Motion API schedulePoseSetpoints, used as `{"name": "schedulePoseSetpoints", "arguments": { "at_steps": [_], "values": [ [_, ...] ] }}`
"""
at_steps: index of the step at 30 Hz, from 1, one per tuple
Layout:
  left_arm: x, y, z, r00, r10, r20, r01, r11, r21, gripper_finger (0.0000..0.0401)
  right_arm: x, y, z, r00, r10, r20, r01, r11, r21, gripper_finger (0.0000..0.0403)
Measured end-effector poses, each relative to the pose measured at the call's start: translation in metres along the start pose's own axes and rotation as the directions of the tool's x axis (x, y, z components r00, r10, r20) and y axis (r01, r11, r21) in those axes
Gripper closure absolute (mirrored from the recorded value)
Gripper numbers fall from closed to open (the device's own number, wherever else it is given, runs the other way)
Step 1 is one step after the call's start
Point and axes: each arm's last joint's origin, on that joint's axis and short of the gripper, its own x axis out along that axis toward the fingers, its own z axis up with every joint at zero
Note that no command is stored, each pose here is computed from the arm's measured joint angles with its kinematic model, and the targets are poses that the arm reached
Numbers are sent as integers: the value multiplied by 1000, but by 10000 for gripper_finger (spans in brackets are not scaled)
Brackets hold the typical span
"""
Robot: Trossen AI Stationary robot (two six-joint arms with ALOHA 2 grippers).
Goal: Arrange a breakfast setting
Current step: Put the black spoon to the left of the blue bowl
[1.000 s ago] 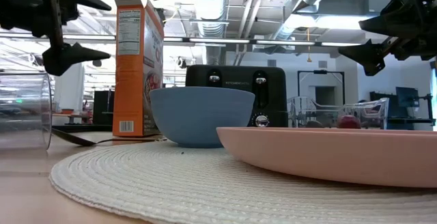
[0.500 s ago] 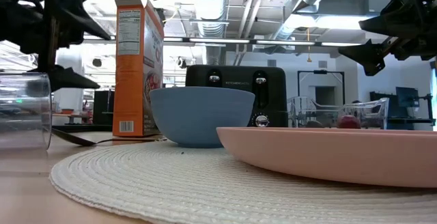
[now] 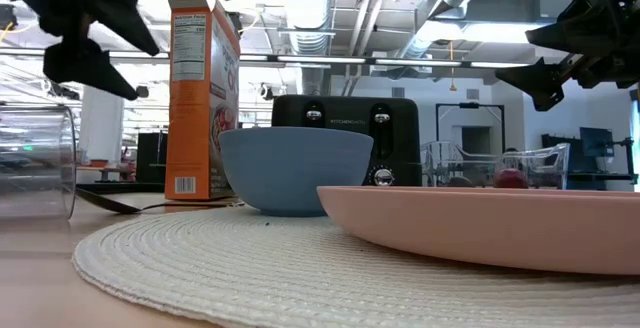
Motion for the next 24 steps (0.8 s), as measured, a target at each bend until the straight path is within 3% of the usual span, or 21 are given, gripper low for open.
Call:
{"name": "schedulePoseSetpoints", "arguments": {
  "at_steps": [7, 24],
  "values": [
    [27, -7, -2, 989, 115, -97, -113, 993, 31, 1, 0, 0, 0, 1000, 0, 0, 0, 1000, 0, 47],
    [78, -15, -15, 944, 189, -272, -189, 982, 25, 1, 0, 0, 0, 1000, 0, 0, 0, 1000, 0, 47]
  ]
}}
